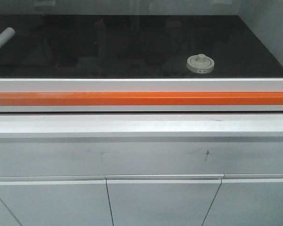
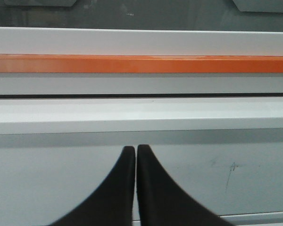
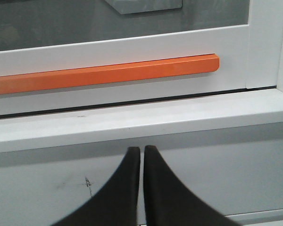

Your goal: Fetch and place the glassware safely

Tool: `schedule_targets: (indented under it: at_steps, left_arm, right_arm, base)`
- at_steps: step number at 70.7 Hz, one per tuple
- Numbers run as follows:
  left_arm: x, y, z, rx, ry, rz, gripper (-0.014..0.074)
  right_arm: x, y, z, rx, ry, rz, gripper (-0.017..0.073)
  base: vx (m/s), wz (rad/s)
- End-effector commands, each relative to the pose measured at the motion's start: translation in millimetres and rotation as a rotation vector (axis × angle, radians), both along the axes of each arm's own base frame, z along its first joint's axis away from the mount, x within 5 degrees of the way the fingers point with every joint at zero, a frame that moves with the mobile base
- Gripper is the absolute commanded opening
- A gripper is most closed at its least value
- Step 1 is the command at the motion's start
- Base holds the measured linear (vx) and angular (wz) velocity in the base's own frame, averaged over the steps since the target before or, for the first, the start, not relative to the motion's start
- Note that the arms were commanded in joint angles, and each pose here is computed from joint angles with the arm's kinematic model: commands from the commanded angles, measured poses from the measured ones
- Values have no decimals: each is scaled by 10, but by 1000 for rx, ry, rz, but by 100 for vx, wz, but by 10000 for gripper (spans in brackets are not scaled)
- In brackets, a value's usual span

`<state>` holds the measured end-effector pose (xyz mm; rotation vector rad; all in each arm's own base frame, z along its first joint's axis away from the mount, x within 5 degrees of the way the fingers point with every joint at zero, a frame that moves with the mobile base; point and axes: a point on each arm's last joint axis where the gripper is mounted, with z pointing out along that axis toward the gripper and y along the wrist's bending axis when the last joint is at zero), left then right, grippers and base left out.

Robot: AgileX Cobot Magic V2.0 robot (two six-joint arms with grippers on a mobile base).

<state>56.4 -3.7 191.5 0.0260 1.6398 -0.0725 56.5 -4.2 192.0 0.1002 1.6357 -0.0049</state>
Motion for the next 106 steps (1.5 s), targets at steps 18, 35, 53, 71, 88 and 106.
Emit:
schedule_targets:
  at_steps: [18, 35, 53, 71, 88, 106]
  left_arm:
    - [4, -2, -25, -19, -51, -3, -7]
    - [4, -2, -25, -19, -51, -3, -7]
    - [4, -2, -25, -19, -51, -3, -7]
    - [4, -2, -25, -19, -51, -3, -7]
    - [4, -2, -16, -20, -59, -3, -7]
    - [3, -1, 33, -26, -112, -2, -7]
  right_arm:
    - [0, 4, 13, -14, -68, 3, -3]
    - [0, 4, 13, -14, -68, 3, -3]
    - [0, 4, 13, -14, -68, 3, -3]
    - [0, 4, 14, -14, -69, 3, -3]
    - [0, 5, 22, -14, -79, 4, -3]
    - [-2, 12, 79, -18, -141, 11, -3]
  base:
    - [0, 0]
    - [0, 0]
    - [0, 0]
    - [0, 0]
    - [0, 0]
    - [0, 0]
